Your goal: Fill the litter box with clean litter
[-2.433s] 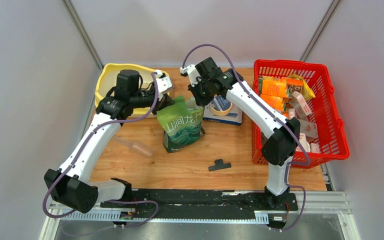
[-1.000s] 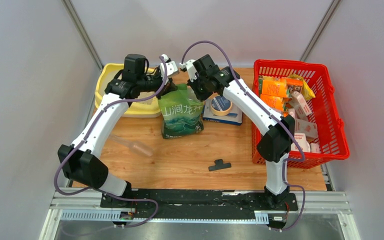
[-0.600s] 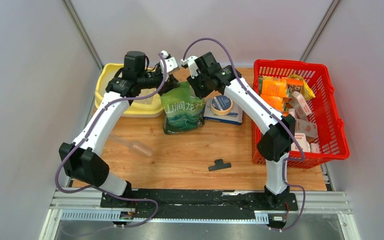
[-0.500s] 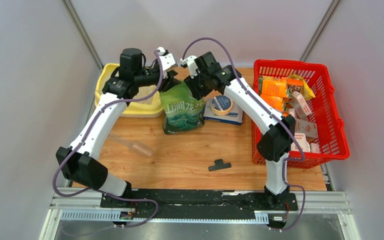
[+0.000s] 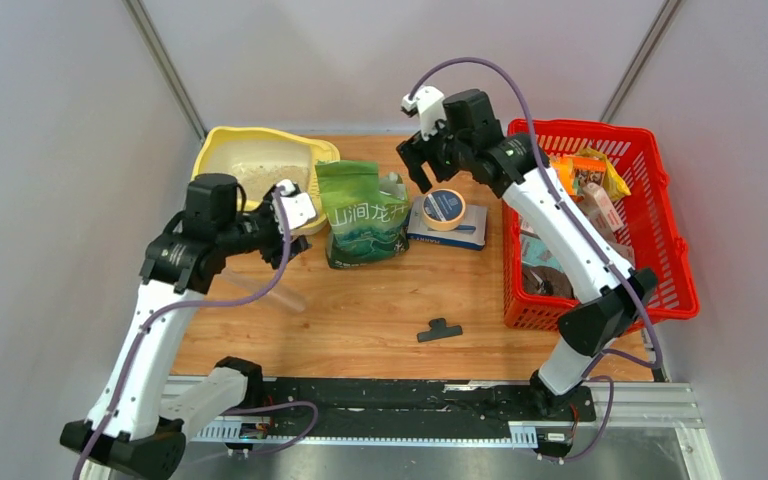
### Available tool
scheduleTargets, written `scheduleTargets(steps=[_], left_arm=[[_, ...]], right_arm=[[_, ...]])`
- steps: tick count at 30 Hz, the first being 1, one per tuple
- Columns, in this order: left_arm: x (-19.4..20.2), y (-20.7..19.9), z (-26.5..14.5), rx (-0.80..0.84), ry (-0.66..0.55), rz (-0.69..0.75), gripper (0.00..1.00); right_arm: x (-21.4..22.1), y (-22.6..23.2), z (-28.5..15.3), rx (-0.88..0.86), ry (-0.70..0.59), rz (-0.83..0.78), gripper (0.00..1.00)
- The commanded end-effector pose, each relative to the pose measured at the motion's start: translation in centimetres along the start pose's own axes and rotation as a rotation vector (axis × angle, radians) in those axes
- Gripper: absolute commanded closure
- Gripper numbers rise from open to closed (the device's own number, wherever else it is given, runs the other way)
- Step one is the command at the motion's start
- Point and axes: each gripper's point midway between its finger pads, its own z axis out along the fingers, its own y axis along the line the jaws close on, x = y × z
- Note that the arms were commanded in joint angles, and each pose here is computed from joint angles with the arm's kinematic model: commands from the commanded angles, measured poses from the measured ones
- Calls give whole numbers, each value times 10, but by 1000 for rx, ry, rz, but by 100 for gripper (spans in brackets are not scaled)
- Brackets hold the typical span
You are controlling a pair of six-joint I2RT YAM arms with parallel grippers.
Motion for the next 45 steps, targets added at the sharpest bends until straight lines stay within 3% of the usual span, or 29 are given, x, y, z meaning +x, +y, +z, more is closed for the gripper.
scheduleTargets(steps=[1, 7, 14, 18, 22, 24, 31, 37, 45], left_arm=[[127, -33, -14, 171, 465, -77, 28], [189, -45, -51, 424, 692, -27, 32], [232, -42, -53, 569, 799, 57, 36], [240, -44, -43, 624, 761, 80, 37], [233, -56, -23, 647, 616, 106, 35], [236, -64, -17, 675, 599, 143, 34], [258, -76, 10, 774, 632, 284, 25], [289, -71, 31, 783, 716, 415, 25], [304, -70, 46, 812, 737, 415, 28]], right_arm=[[26, -24, 3, 46, 45, 19, 15], [33, -27, -1, 29, 49, 39, 13], [34, -21, 0, -8, 45, 53, 11], [37, -19, -3, -10, 47, 44, 10], [43, -17, -4, -16, 57, 41, 9], [44, -17, -4, -18, 58, 41, 8], [40, -16, -2, -27, 51, 42, 7], [44, -17, -3, -23, 58, 31, 6], [46, -18, -4, -15, 63, 15, 5]])
